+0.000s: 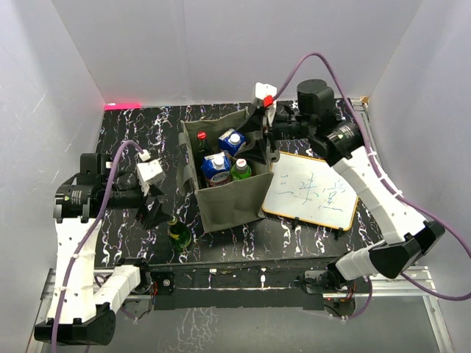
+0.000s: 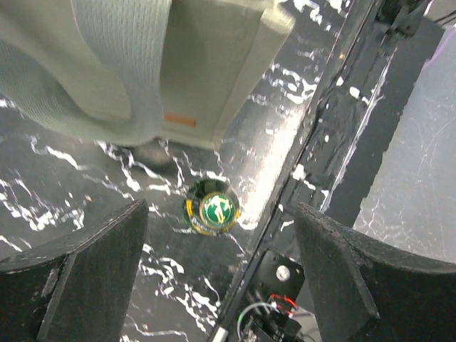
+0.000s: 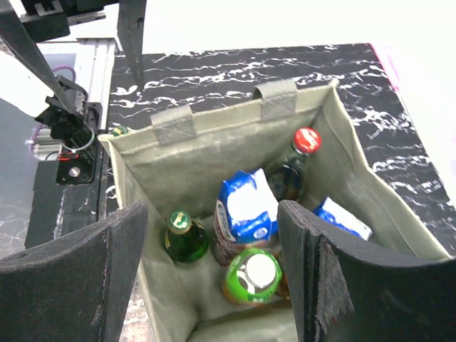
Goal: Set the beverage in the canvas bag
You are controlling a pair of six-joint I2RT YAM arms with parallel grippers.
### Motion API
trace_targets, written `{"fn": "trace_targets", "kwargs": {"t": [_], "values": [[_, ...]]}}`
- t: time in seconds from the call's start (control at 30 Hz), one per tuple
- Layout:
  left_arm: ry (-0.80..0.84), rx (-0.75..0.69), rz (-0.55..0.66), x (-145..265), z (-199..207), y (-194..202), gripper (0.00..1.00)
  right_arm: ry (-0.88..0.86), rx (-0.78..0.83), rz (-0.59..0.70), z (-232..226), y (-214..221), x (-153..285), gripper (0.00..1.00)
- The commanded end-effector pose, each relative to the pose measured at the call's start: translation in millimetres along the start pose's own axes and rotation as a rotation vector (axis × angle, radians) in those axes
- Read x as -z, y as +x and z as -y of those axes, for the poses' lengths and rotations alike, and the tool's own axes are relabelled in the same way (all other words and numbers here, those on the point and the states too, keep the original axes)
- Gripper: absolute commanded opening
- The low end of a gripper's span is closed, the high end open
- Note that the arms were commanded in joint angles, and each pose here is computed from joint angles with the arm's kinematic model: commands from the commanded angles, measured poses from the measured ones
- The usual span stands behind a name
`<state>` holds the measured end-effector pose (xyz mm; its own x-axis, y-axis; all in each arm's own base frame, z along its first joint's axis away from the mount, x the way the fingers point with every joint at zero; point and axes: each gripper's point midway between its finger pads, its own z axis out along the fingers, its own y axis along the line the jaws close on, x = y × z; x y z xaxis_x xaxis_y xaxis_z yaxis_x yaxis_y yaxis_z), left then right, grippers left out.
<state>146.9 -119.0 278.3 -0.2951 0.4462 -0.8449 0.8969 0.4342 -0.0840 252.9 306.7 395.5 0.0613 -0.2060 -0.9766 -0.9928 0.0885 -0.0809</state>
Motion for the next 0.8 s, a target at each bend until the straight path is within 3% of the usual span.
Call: {"fn": "trace_targets", "kwargs": {"t": [0.0, 0.2, 0.53, 0.77], "values": [[-0.044, 0.053, -0.145, 2, 0, 41, 0.82, 0.054, 0.019, 0.046, 2, -16, 23, 0.76], [-0.025, 0.137, -0.261, -8, -10, 74, 0.81, 0.08, 0.002, 0.066, 9, -16, 38, 0.76], [0.065, 0.145, -0.293, -32, -8, 87, 0.79, 0.098, -0.011, 0.065, 14, -9, 45, 0.76], [0.101, 0.109, -0.395, -55, -3, 99, 0.68, 0.099, -0.019, 0.055, 16, -2, 44, 0.77]]}}
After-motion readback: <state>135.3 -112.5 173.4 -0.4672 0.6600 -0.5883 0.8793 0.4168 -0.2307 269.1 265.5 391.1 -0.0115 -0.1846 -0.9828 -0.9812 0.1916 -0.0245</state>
